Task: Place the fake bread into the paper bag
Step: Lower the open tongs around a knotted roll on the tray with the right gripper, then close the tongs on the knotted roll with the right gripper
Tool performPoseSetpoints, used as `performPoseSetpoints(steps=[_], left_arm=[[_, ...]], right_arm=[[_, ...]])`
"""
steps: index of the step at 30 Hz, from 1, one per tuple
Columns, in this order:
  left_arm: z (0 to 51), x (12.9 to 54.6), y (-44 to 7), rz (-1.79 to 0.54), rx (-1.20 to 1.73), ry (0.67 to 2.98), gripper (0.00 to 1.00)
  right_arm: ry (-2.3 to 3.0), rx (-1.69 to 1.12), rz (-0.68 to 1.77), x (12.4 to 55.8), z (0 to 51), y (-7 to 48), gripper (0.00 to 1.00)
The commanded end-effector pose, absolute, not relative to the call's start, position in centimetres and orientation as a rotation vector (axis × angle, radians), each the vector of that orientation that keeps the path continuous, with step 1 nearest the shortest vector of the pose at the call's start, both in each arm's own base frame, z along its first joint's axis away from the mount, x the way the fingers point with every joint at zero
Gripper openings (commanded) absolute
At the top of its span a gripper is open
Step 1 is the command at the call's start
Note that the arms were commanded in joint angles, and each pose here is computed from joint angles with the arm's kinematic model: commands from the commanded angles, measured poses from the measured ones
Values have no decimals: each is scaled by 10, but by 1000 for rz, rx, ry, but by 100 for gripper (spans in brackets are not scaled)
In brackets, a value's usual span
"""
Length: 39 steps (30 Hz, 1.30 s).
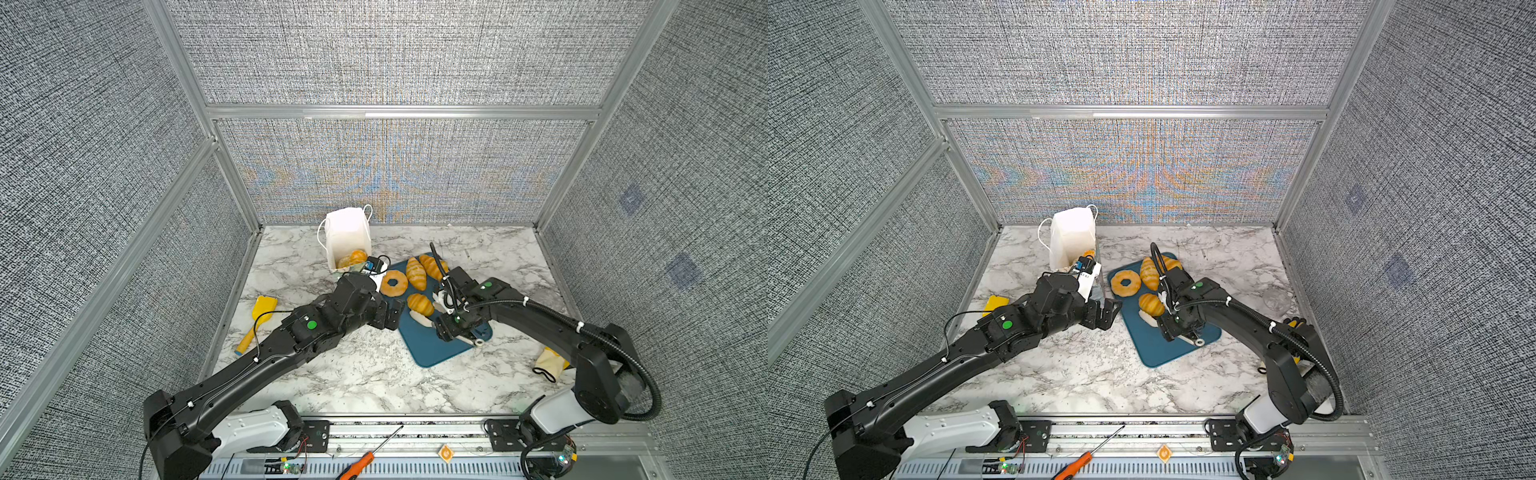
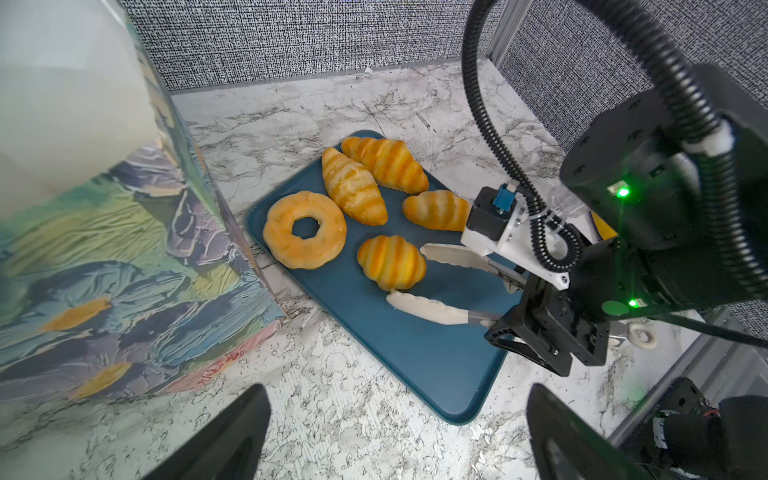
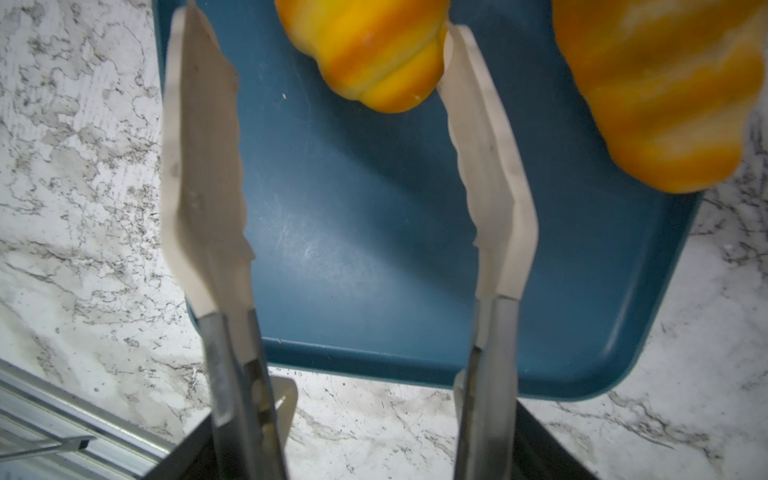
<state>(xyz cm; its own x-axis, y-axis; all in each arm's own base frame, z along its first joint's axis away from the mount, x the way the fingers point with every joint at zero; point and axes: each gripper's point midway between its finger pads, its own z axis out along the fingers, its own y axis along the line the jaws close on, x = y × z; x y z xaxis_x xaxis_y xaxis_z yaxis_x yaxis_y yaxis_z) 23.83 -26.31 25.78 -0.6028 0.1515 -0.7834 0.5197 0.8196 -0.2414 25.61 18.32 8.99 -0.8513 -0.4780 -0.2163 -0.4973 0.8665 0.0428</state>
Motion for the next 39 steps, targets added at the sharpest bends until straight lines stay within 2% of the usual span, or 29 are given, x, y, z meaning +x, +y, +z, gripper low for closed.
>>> performPoseSetpoints(steps=[1, 15, 34, 39], left_arm=[[261, 239, -263, -578, 491, 2181, 98], [262, 240, -264, -567, 501, 2189, 98], [262, 238, -258, -554, 480, 2194, 98], [263, 238, -255, -548, 472, 2190, 98]], right_arm=[[2835, -791, 86, 261, 87, 181, 76], [2825, -821, -102, 273, 80, 179, 77], [2793, -865, -73, 299, 71, 202, 77], [2817, -877, -53, 294, 68, 203, 74]])
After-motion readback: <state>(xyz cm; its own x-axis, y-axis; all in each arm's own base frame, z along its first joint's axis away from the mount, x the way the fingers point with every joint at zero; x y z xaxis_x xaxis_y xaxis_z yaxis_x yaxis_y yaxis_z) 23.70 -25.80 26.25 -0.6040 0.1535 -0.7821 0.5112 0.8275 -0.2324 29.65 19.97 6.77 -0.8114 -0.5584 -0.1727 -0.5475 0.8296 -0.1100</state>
